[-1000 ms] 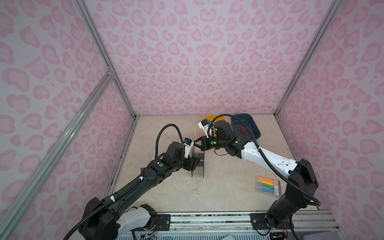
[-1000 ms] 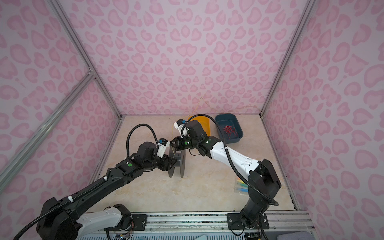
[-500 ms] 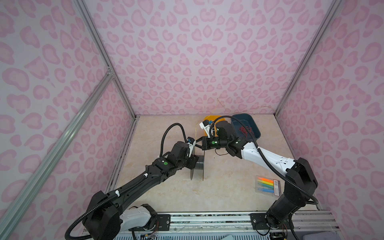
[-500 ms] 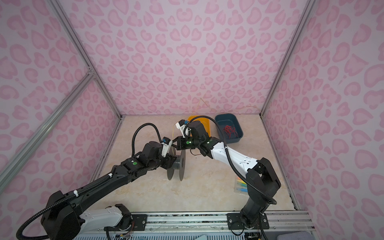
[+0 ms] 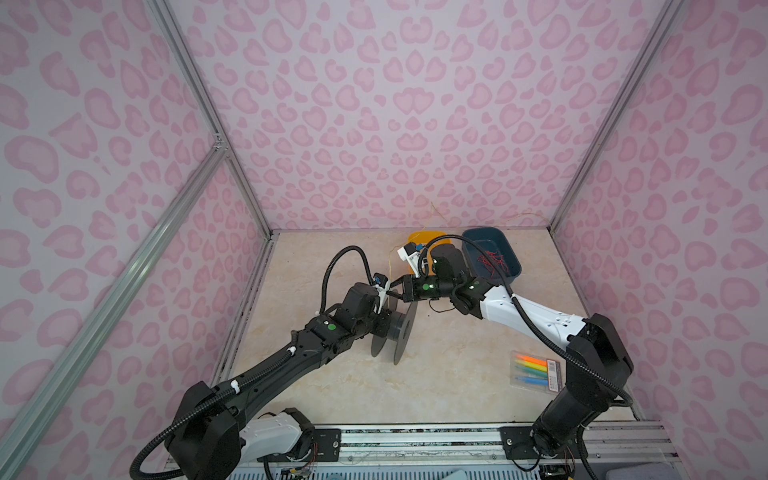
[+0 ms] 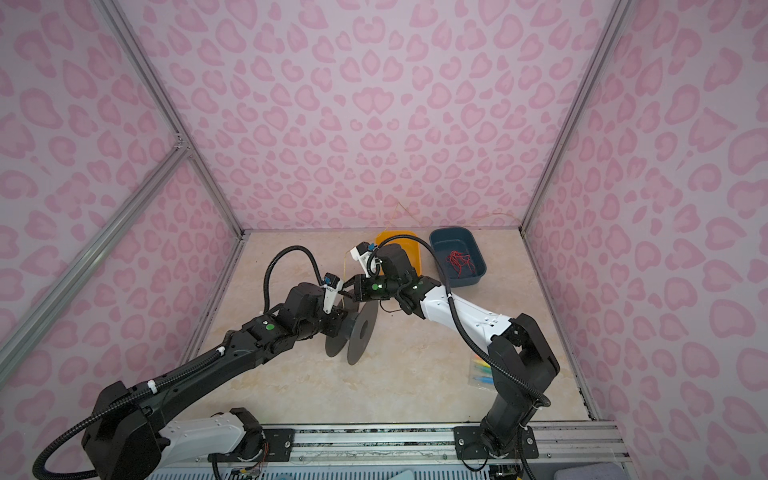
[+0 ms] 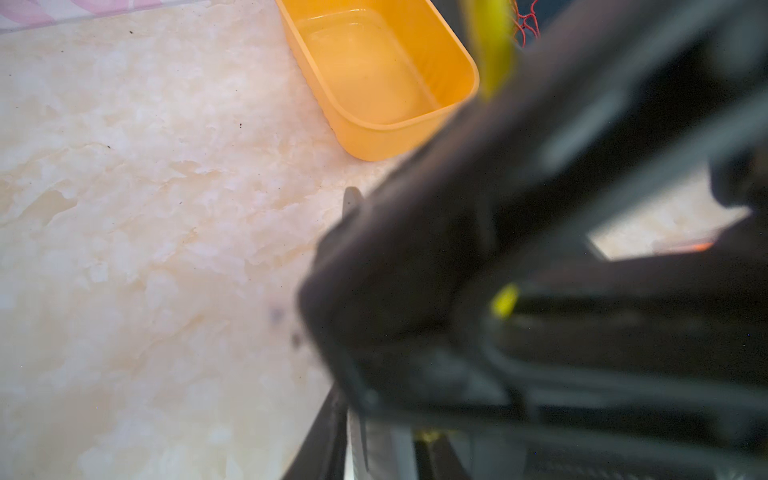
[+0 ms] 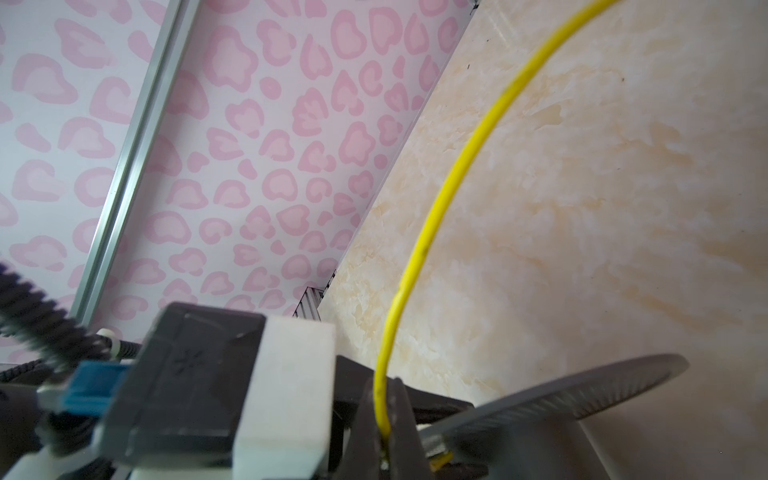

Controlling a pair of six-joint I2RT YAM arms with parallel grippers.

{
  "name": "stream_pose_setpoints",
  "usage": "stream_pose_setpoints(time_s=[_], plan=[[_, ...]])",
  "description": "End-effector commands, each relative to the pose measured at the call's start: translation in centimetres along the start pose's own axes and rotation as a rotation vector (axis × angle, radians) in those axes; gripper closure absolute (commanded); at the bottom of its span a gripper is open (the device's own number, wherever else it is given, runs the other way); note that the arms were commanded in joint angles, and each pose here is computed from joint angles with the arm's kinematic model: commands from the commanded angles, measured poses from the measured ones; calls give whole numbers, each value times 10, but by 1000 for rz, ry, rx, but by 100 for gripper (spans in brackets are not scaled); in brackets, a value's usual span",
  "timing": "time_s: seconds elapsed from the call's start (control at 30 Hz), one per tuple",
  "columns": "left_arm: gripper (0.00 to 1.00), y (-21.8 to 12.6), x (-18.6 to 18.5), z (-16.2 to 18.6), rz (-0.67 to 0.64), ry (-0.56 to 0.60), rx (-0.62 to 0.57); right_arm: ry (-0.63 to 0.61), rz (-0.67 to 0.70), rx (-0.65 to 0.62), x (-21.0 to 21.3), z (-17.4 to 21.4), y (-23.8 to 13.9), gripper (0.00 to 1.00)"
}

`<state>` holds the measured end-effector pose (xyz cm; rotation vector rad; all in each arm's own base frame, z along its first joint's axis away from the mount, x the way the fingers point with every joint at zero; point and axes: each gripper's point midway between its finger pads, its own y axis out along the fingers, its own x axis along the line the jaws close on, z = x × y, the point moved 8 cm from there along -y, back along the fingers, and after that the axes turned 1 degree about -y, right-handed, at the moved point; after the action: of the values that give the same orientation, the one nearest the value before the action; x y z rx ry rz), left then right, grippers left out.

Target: Wrap the cables

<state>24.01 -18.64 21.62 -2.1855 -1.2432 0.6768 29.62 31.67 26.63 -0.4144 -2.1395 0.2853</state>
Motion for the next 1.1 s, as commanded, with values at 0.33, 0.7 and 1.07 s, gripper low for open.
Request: stream_pose_setpoints(time_s=[0.33,0.7,1.07], plan=[[96,-4,3,-6,-50,1,-15,10,-14,-23,-6,-1,-4,100],[96,-22,8,-17,-135,8,-11,10,10,-89,-1,-10,-29,66],[96,-35,9,-26,-156,24,-38,36,235,-298,-24,-33,-127,49]])
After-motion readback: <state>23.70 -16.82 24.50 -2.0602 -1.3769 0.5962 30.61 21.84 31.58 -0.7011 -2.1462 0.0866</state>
